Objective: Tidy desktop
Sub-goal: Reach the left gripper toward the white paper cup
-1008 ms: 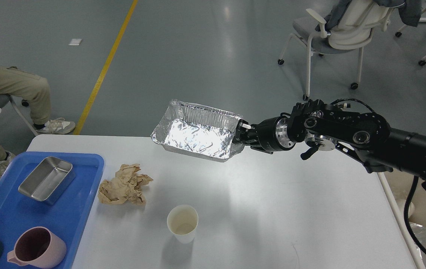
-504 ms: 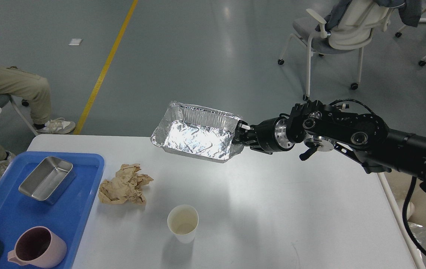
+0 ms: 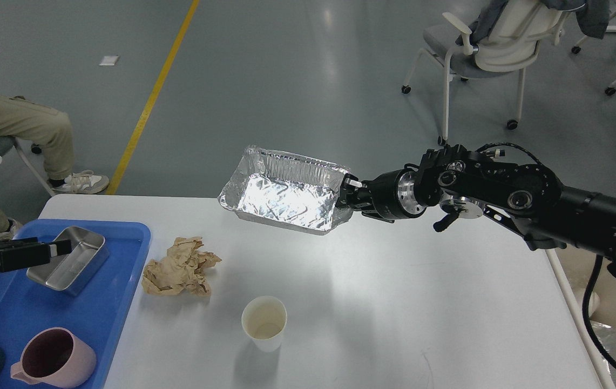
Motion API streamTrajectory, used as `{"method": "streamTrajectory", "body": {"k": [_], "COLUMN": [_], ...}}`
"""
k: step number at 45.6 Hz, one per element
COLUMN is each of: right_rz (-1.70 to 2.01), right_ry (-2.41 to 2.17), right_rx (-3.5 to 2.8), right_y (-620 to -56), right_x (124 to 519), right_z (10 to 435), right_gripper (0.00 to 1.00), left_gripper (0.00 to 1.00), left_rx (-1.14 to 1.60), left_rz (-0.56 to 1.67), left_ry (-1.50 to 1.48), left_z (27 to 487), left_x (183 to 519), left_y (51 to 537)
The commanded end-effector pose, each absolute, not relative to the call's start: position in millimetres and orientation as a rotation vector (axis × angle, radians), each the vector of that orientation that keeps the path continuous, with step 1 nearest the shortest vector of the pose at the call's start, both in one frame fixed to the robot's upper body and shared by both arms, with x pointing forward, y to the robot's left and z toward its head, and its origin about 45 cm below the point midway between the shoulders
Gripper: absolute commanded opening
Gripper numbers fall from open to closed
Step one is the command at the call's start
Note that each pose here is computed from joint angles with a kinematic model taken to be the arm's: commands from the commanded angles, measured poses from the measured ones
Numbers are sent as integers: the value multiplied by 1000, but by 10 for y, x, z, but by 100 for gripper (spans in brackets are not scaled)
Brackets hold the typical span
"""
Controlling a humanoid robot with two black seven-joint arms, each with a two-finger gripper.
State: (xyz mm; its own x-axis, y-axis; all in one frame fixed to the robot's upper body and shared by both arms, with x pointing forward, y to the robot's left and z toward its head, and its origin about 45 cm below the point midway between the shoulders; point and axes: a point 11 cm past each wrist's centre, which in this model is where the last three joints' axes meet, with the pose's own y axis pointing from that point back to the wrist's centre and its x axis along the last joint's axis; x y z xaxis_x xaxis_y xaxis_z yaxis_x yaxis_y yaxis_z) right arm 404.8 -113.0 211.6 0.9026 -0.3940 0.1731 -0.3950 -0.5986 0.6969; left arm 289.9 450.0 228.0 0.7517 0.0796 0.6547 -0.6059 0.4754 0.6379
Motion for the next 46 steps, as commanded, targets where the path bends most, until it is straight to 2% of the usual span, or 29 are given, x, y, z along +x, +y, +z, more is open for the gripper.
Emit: {"method": "streamTrajectory", "body": {"k": [1,19,29,46], "right_rz": [2,4,6,6], "right_ry": [-561,-556,-554,-556], "right_rx": [2272,2274,2275,2277], "right_y": [-1129,-1118,-1116,-1119], "right_x": [4050,4043,4041,4043], "right_z": [2118,2117,2124,2135], "right_gripper": [0,0,0,0], "left_gripper": [93,92,92,92], "left_rx": [1015,1005,994,969], "left_rz": [289,-12,-151,-220], "left_ry": [-704,-862,-935,-953], "left_z": [2300,2189,1941,1746], "left_x": [2972,3422,3423,3351], "left_y": [4264,3292,2823,2517]}}
